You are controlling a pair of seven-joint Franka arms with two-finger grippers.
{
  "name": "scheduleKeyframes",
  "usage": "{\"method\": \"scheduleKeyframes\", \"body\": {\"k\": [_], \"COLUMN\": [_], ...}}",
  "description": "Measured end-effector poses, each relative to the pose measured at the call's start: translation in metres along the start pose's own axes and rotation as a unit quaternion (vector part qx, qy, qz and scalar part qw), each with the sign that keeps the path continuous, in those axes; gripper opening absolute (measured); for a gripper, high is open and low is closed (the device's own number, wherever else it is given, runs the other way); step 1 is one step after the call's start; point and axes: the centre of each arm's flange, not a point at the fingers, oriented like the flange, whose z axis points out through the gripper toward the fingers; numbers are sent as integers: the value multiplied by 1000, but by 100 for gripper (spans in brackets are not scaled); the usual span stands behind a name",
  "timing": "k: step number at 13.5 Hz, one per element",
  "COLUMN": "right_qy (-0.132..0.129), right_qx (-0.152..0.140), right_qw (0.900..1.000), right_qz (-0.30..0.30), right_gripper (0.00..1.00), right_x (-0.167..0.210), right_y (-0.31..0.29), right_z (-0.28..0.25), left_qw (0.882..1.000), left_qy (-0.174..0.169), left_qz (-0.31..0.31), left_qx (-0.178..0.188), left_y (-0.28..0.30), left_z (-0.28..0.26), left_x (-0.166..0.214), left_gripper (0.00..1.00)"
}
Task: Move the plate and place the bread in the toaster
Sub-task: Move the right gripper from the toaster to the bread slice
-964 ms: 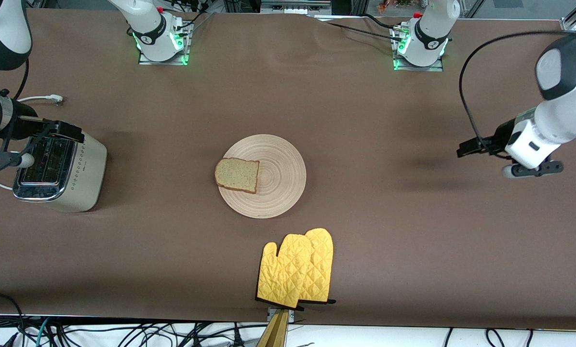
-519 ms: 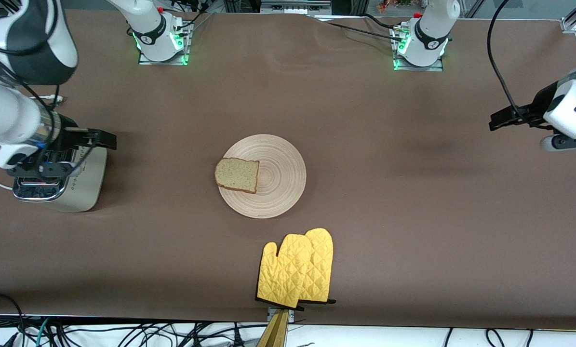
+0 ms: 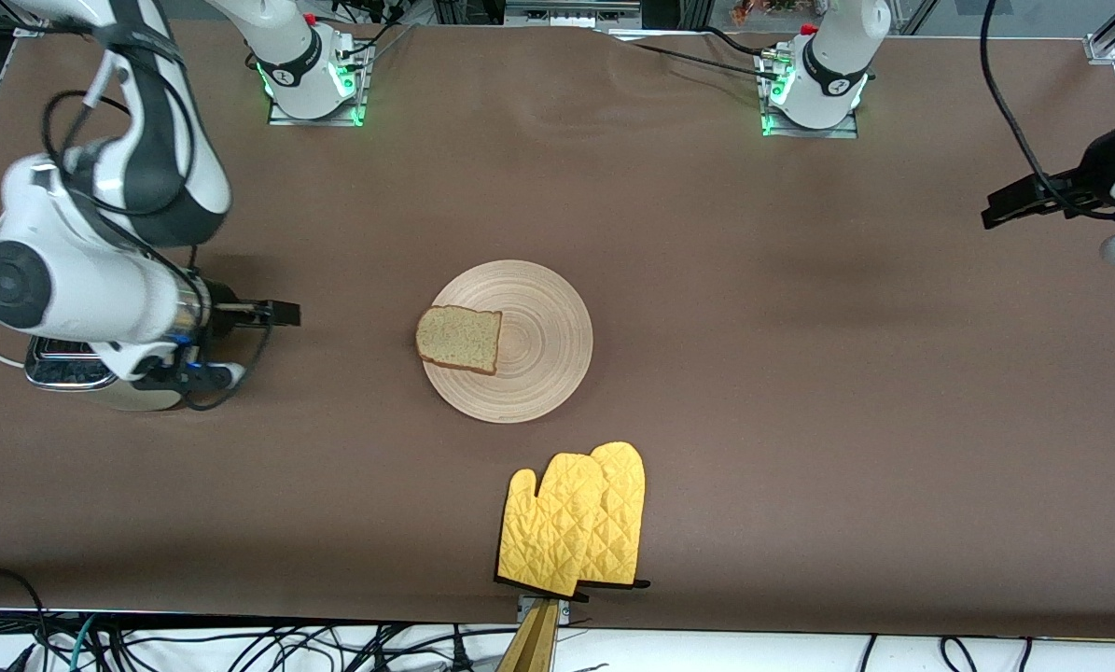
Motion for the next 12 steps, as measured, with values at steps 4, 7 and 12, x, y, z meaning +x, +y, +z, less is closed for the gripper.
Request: {"method": "scheduleKeyframes", "body": {"k": [4,7,12], "right_qy": [12,5,-19], "right_qx": [-7,1,24], "right_qw": [1000,1000,999], "right_qz": [4,-1,13], "right_gripper": [100,100,100], "right_x": [17,23,30], "right_y": [-45,-68,-80], "right_z": [49,83,123], "left_qw": [1000,1000,1000], "left_qy": [1,1,3], "left_qz": [13,27,27], "left_qx": [3,6,-9], "left_y": [14,32,31], "left_z": [-3,-3,-7], "left_x": [-4,-7,-8], "left_gripper": [100,100,100]}}
